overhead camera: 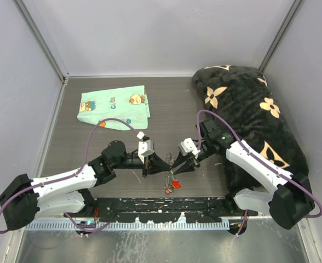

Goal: Remove the keys from the keyring
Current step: Remove the key from the keyring.

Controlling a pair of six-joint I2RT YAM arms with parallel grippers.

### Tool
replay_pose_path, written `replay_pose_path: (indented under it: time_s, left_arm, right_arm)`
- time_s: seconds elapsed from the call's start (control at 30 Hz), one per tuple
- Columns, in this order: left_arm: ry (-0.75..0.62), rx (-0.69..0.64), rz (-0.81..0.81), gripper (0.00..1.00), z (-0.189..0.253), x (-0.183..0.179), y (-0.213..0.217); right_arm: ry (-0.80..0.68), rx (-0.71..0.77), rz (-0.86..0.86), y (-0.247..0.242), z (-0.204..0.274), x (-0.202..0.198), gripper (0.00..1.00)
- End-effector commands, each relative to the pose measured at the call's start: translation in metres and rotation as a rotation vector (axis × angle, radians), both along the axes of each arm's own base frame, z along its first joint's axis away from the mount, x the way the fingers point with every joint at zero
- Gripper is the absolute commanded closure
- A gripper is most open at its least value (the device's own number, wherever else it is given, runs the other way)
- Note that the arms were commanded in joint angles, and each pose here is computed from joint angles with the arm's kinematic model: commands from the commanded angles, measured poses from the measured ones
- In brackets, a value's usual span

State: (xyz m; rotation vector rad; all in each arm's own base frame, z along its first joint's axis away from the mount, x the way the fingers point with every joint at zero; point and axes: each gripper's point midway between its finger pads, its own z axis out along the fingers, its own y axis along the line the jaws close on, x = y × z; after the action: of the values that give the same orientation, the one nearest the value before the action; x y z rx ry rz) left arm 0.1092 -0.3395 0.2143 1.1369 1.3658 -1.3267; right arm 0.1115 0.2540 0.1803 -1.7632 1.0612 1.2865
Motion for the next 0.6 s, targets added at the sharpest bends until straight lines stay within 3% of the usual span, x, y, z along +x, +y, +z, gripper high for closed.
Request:
replay_pose_path:
  time_s: [0.0, 0.27, 0.57]
  left_arm:
    - [-0.126, -0.151, -0.015, 1.0, 0.0527, 0.0028, -0.0083]
    - [-0.129, -0.191, -0.012, 1.0, 0.0575, 0.0029, -0.0087]
    - [-0.149, -0.205, -0.015, 1.0, 0.0596, -0.0003, -0.0041]
  right_arm:
    - [-0.021, 0.056, 0.032, 0.0034, 0.0143, -0.0069, 0.67]
    - [-0.008, 0.04, 0.025, 0.0054, 0.0144, -0.0064, 0.67]
    - [0.013, 0.031, 0.013, 0.0067, 0.0191, -0.0045, 0.74]
